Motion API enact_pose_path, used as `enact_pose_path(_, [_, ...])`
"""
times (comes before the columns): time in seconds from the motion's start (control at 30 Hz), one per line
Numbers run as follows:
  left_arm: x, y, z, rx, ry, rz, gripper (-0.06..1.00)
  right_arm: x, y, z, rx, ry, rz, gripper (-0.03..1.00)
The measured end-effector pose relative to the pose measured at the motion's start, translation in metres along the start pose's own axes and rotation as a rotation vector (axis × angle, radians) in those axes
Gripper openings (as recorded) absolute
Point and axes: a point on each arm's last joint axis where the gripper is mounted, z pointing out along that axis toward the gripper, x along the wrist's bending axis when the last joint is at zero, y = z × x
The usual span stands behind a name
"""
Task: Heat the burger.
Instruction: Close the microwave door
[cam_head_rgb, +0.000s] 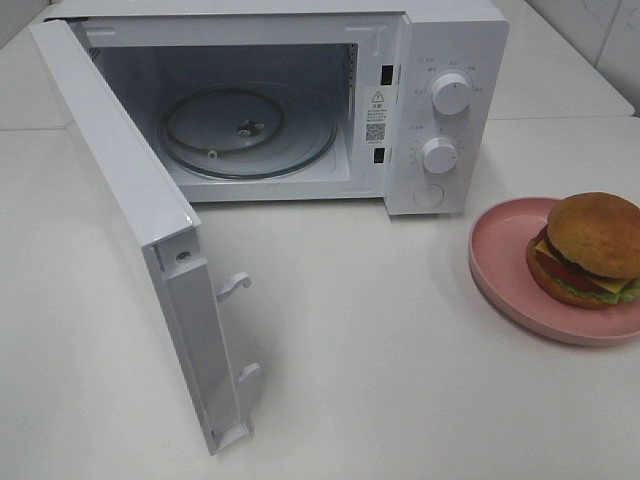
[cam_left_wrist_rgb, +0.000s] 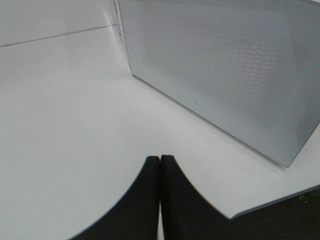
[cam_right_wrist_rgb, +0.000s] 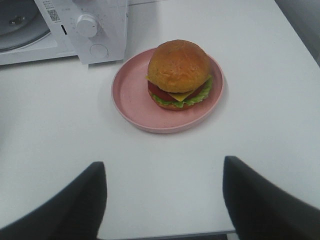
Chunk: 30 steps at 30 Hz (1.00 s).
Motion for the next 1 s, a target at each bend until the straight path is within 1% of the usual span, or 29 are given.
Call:
enact_pose_path(0.07, [0.000,0.000,0.000,0.000,0.000,0.000,0.00,0.000,0.000,0.000,-0.002,-0.005,0.002,0.64])
enact_pose_path(0.23, [0.000,0.000,0.000,0.000,0.000,0.000,0.00,-0.003,0.001,0.000,-0.011,0.035,-0.017,0.64])
enact_pose_path(0.43, [0.000,0.000,0.000,0.000,0.000,0.000,0.00,-0.003,0.001,0.001,-0.018,0.039,-0.015,0.64])
enact_pose_path(0.67, [0.000,0.001,0.000,-0.006,0.001,0.000,0.00,-0.002,0.002,0.009,-0.049,0.045,-0.014,0.64])
enact_pose_path(0.7, [0.000,0.004,-0.002,-0.034,0.004,0.001,0.00,-0.002,0.002,0.009,-0.052,0.047,-0.016,0.64])
enact_pose_path(0.77, [0.000,0.006,-0.003,-0.053,0.006,0.001,0.00,-0.002,0.002,0.009,-0.052,0.048,-0.014,0.64])
enact_pose_path(0.8, [0.001,0.012,-0.004,-0.107,0.012,0.001,0.00,-0.001,0.002,0.009,-0.051,0.056,-0.019,0.64])
enact_pose_path(0.83, [0.001,0.012,-0.004,-0.107,0.012,0.001,0.00,-0.001,0.002,0.009,-0.051,0.056,-0.019,0.64])
enact_pose_path(0.87, [0.002,0.019,-0.002,-0.150,0.017,0.000,0.00,0.001,0.002,0.009,-0.050,0.074,-0.038,0.64])
enact_pose_path(1.0, [0.003,0.028,0.004,-0.181,0.023,-0.002,0.00,0.003,0.001,0.009,-0.049,0.098,-0.061,0.64])
